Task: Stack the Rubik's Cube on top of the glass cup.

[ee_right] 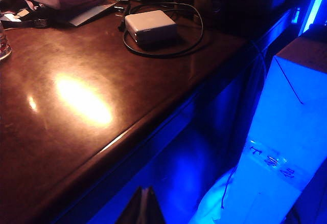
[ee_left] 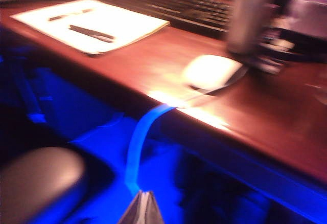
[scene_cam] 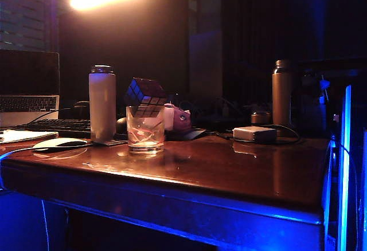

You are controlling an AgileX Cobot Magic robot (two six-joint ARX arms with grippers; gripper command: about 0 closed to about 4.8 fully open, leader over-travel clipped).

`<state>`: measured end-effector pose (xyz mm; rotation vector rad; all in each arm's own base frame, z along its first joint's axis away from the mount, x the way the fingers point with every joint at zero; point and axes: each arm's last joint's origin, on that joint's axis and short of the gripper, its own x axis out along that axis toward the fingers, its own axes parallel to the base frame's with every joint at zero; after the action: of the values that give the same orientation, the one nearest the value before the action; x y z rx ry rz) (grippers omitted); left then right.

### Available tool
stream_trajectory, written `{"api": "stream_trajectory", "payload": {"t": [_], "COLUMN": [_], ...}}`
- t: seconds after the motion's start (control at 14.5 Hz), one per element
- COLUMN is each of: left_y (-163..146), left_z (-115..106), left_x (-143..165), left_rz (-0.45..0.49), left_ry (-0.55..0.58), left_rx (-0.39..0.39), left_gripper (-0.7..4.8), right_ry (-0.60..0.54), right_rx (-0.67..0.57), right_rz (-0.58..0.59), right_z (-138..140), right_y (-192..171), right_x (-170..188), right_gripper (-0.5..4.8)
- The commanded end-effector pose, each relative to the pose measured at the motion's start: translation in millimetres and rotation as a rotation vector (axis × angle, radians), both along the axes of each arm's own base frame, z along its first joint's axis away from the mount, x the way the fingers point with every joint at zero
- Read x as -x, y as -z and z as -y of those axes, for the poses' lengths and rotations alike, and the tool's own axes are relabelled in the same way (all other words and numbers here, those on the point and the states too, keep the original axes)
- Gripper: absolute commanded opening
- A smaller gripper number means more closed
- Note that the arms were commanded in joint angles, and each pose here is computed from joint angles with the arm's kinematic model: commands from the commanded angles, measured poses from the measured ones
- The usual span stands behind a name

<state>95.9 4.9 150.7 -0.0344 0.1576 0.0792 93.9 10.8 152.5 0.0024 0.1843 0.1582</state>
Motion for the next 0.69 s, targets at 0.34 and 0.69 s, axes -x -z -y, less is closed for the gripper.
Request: {"api": "stream_trajectory", "payload": {"t": [0.34,0.69], "left_y": [2.6,2.6], "left_z": [1.7,1.8], "left_x": [0.1,0.1], "left_rz": [-0.017,-0.017], "left_ry": [0.068,0.068], "left_rx": [-0.018,-0.018], "left_gripper": [-0.01,-0.01], "right_ry": [0.003,0.003], "right_rx": [-0.001,-0.001], "right_rz": [-0.004,-0.004], "right_z": [0.1,0.1], "right_y": [1.2,1.2], "right_x": [-0.1,-0.1], "right_gripper": [-0.01,-0.01]}}
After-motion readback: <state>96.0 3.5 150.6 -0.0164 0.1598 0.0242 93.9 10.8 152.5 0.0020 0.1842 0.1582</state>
